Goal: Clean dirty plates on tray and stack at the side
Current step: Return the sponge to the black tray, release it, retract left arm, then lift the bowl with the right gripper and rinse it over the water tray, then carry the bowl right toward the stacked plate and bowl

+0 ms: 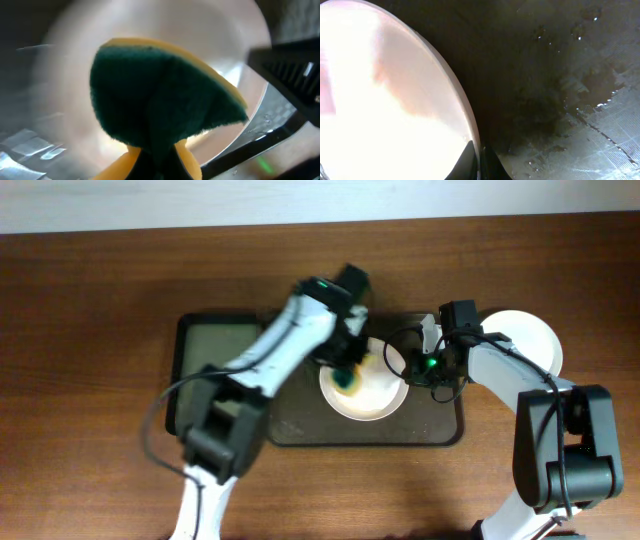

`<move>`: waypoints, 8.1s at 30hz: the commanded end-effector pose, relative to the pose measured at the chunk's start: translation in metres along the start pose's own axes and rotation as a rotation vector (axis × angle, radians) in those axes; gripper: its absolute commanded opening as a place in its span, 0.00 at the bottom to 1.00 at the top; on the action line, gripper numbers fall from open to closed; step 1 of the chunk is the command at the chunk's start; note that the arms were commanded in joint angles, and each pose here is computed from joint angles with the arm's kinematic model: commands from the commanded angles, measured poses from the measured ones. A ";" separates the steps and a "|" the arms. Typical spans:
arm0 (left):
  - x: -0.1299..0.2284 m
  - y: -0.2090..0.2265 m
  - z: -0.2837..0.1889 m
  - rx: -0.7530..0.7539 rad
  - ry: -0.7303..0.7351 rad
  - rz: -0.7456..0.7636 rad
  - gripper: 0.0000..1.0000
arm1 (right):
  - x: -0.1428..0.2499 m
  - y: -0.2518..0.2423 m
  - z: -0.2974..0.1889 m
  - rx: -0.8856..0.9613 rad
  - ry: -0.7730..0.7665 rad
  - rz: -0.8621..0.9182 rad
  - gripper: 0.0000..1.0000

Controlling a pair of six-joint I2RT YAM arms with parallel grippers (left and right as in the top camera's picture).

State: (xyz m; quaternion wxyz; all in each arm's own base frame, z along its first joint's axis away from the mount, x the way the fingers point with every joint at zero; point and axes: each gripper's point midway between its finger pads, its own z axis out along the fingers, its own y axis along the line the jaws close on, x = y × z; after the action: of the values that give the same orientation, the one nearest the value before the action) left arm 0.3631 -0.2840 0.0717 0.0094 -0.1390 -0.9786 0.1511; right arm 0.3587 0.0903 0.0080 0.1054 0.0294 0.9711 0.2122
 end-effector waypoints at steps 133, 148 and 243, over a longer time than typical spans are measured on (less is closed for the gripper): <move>0.010 0.221 -0.272 -0.243 -0.799 -0.261 0.99 | -0.039 0.069 -0.030 -0.052 -0.024 -0.010 0.04; 0.010 0.221 -0.272 -0.243 -0.799 -0.261 0.99 | -0.048 0.168 -0.003 0.030 -0.247 -0.182 0.04; 0.010 0.220 -0.271 -0.243 -0.798 -0.260 0.99 | -0.088 0.229 -0.064 -0.421 -0.372 -0.317 0.04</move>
State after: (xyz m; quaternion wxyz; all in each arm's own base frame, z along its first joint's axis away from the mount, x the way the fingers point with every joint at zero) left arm 0.4286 0.0010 0.2676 -0.3712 0.0514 -0.9246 0.0684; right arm 0.4316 0.2966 0.1449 0.3607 -0.1347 0.8811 0.2748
